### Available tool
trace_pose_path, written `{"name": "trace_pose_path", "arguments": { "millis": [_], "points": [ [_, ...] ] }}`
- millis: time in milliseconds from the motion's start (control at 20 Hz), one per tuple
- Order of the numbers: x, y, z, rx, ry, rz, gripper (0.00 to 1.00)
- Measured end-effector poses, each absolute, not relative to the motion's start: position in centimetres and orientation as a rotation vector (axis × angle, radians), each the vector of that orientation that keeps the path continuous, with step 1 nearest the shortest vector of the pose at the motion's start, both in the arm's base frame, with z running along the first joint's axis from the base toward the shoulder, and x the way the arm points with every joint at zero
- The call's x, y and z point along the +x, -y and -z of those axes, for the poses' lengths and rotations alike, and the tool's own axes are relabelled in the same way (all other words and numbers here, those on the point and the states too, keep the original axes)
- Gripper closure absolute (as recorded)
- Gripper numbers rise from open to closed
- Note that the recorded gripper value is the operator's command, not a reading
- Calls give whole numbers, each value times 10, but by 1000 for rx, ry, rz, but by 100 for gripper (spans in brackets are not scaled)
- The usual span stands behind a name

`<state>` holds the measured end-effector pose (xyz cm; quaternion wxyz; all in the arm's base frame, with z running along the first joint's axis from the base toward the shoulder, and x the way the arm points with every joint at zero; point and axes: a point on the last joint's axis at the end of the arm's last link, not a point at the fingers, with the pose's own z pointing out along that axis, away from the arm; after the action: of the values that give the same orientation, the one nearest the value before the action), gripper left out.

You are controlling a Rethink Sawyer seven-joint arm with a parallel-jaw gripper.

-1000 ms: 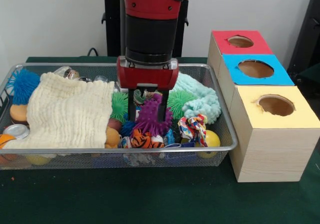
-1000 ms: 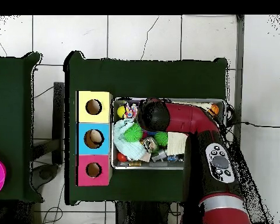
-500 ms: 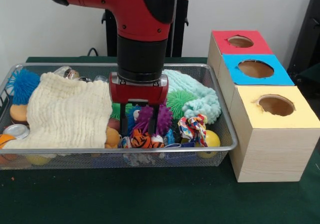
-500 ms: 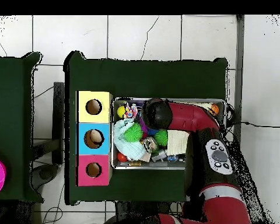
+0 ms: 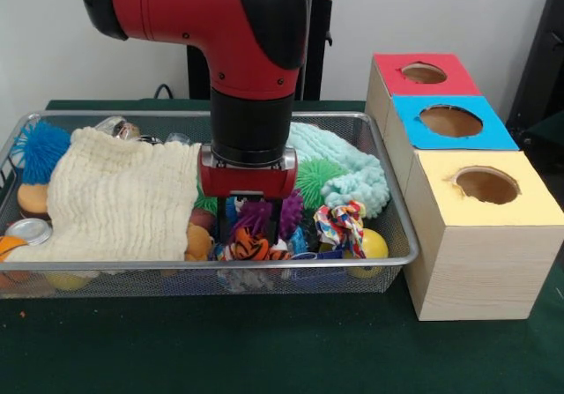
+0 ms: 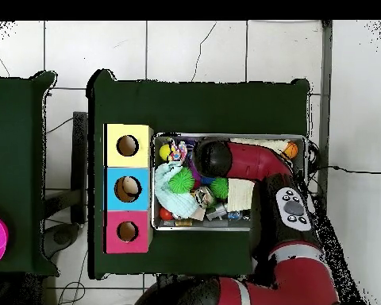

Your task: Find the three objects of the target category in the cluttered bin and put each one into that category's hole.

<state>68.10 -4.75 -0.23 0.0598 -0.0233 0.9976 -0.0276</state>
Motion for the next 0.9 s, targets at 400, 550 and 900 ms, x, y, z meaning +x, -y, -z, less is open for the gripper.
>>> {"name": "trace_pose_path", "arguments": {
  "millis": [400,550,900],
  "points": [
    [684,48,7,-68,-3019,82,0],
    [685,49,8,-65,-3012,77,0],
    [690,55,12,-13,-2967,4,0]
  ]
}}
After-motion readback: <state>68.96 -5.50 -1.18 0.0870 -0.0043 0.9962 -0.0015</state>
